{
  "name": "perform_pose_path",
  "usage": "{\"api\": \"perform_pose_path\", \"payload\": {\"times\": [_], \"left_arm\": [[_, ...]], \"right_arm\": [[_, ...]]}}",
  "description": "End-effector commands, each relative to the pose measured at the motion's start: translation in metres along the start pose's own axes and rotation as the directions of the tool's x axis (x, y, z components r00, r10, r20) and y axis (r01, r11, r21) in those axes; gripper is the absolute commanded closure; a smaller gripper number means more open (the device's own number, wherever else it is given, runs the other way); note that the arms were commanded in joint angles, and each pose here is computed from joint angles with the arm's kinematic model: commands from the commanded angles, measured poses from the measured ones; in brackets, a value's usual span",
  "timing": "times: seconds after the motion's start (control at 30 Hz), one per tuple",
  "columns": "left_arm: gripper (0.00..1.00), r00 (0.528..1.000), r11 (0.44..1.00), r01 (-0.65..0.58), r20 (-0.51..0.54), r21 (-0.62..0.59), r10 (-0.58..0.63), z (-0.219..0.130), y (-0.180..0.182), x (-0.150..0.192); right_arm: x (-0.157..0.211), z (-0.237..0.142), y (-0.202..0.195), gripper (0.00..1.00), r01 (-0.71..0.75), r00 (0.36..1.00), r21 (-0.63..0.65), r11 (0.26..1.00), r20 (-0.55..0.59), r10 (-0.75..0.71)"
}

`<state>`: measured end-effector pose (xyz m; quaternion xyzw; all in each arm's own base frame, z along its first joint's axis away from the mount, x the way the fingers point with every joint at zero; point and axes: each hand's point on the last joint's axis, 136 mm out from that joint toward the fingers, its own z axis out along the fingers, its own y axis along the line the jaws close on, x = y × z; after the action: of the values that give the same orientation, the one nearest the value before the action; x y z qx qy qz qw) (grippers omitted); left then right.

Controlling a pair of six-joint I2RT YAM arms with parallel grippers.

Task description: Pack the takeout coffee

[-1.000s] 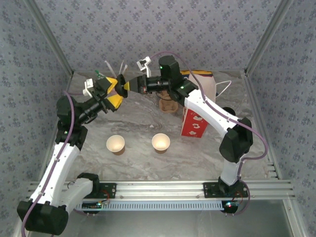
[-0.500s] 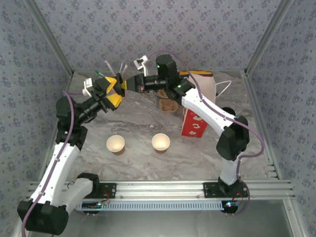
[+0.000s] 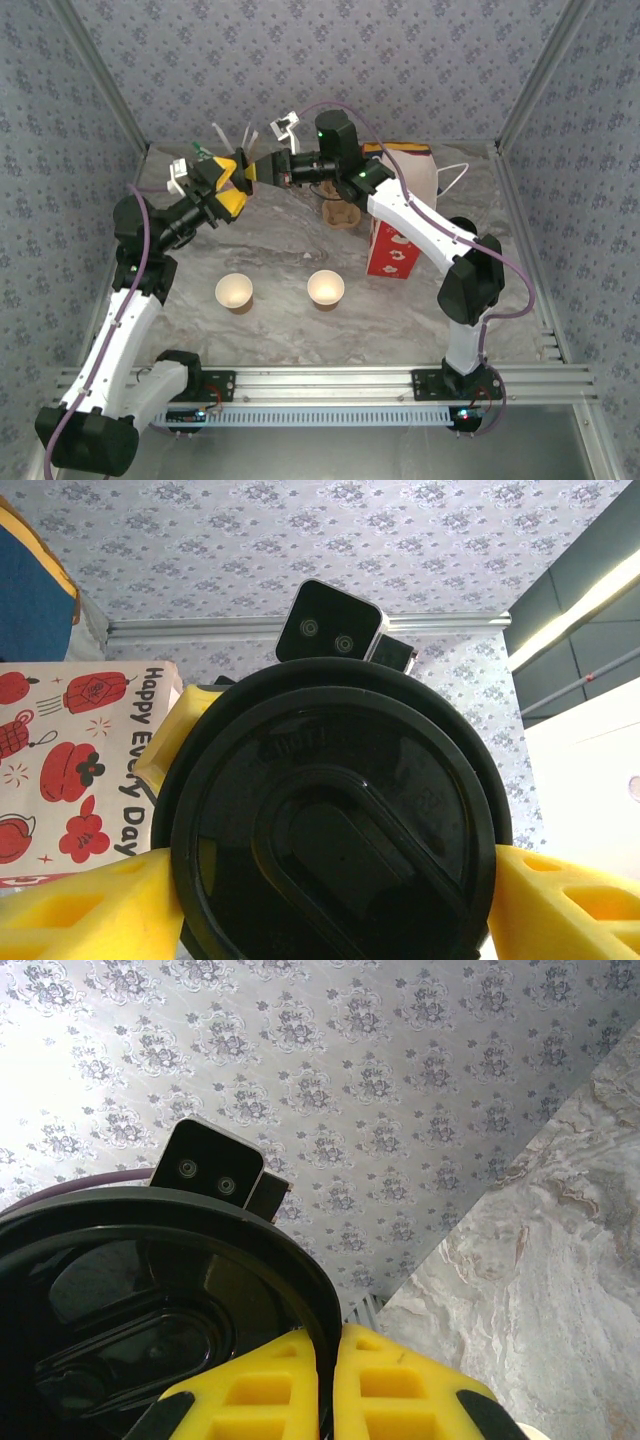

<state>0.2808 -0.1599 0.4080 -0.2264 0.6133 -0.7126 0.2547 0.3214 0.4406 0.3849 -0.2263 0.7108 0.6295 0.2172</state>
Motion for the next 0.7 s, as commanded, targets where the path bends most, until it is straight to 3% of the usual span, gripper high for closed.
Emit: {"api": "perform_pose_path", "payload": {"times": [0.0,0.1,0.27,0.5,0.57,0.67], "left_arm": [[0.28,1.0,0.999,-0.017,-0.021,0.037,0.017,-0.0025,-0.0106,0.0071],[0.34,1.0,0.999,-0.016,-0.018,0.035,0.017,-0.0024,-0.0098,0.0063],[0.36,1.0,0.999,-0.02,-0.016,0.029,0.021,-0.0032,-0.0107,0.007],[0.38,0.999,0.999,-0.047,-0.017,-0.014,0.047,-0.0062,-0.0061,0.0083],[0.38,0.998,0.998,-0.057,-0.014,-0.03,0.057,-0.0078,-0.0046,0.0081],[0.39,0.998,0.997,-0.062,-0.012,-0.047,0.062,-0.0094,-0.0017,0.0078]], "right_arm": [[0.0025,0.0031,0.0157,0.91,0.023,1.0,-0.034,0.999,-0.019,-0.024],[0.0029,0.0023,0.0163,0.91,0.026,0.999,-0.034,0.999,-0.022,-0.026],[0.0033,0.0019,0.0182,0.88,0.033,0.999,-0.032,0.999,-0.022,-0.034],[0.0043,-0.0012,0.0168,0.74,0.038,0.999,-0.01,0.999,-0.023,-0.038],[0.005,-0.0024,0.017,0.63,0.041,0.999,-0.001,0.999,-0.024,-0.041],[0.0064,-0.0053,0.0166,0.63,0.052,0.998,0.013,0.999,-0.025,-0.051]]}}
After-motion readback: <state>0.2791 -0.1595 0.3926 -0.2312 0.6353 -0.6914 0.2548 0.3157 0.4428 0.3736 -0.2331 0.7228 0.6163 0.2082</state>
